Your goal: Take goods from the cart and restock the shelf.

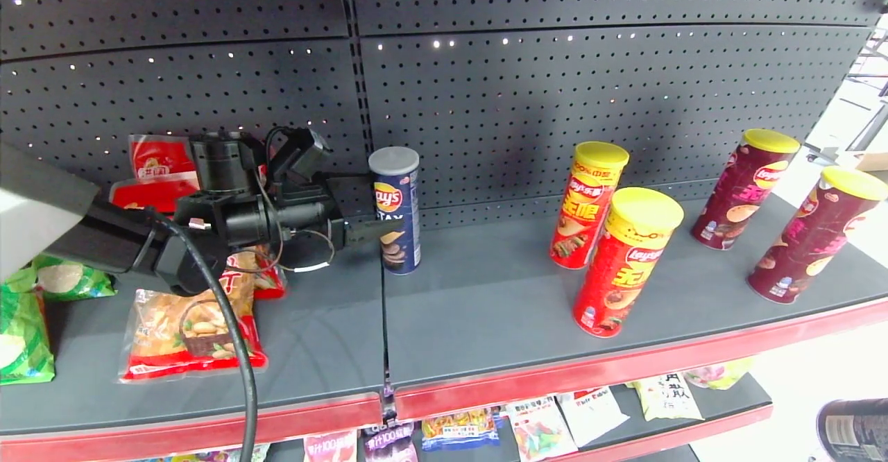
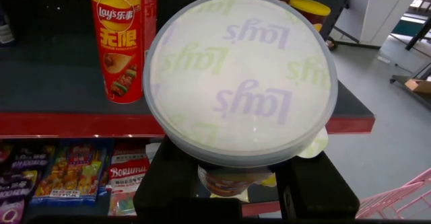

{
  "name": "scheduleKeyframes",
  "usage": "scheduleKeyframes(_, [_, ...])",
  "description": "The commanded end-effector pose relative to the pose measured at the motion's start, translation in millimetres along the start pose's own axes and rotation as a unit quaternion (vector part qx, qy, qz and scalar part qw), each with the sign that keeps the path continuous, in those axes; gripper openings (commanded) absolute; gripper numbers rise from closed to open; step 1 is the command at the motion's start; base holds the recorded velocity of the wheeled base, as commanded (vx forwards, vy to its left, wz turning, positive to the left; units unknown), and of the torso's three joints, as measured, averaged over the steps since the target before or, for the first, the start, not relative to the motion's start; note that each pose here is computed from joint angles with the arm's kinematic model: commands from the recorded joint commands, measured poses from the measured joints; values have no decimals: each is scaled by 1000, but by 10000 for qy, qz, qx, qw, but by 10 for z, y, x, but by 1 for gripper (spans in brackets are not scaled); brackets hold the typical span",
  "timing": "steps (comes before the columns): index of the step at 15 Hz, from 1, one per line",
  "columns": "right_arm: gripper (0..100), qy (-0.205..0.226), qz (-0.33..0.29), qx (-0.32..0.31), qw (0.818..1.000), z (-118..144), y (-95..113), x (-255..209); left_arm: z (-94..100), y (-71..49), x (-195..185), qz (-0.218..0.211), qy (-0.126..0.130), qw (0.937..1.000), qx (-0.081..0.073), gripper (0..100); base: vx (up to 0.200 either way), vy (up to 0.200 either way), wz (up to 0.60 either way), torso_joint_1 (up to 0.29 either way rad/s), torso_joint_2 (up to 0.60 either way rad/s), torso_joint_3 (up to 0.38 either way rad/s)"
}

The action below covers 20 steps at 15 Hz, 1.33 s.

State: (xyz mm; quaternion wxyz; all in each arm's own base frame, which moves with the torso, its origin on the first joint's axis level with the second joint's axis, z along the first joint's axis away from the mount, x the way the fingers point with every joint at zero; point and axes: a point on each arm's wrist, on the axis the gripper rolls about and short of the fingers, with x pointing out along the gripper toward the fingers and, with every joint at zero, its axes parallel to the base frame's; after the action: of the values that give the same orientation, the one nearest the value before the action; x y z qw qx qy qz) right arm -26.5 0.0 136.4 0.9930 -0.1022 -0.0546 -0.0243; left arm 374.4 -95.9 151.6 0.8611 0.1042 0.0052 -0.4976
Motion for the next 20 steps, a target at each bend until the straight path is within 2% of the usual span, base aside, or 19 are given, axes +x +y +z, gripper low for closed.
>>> scheduleKeyframes(1, [0, 15, 5, -1, 10000, -1, 0, 4, -87, 76, -36, 104, 75, 9999, 50, 100, 0, 0, 0, 0, 0, 0])
scheduleKeyframes(2, [0, 8, 4, -1, 10000, 4, -1, 2, -171, 150, -73, 200, 142, 9996, 115, 100, 0, 0, 0, 0, 0, 0])
scheduleKeyframes(3, [0, 0, 2, -1, 10000, 5, -1, 2, -197, 200, -89, 244, 151, 9994, 215, 100, 0, 0, 0, 0, 0, 0])
scheduleKeyframes(4, [0, 2, -5, -2, 10000, 5, -1, 2, -182, 216, -94, 222, 120, 9994, 244, 100, 0, 0, 0, 0, 0, 0])
scheduleKeyframes(6, [0, 8, 4, -1, 10000, 4, -1, 2, -158, 225, -85, 212, 80, 9993, 285, 100, 0, 0, 0, 0, 0, 0])
scheduleKeyframes(10, [0, 2, -5, -2, 10000, 3, 0, 0, -192, 230, -74, 67, 53, 9996, 270, 100, 0, 0, 0, 0, 0, 0])
scheduleKeyframes(13, [0, 18, -10, 6, 10000, -5, 1, 2, -119, 367, 14, 151, -136, 9985, 510, 100, 0, 0, 0, 0, 0, 0])
scheduleKeyframes(15, [0, 33, -7, -2, 10000, -5, 1, 7, -116, 397, 52, 168, -160, 9983, 538, 100, 0, 0, 0, 0, 0, 0])
scheduleKeyframes(20, [0, 32, -77, 5, 10000, -1, -3, 3, -127, 363, 103, 98, -167, 9983, 541, 100, 0, 0, 0, 0, 0, 0])
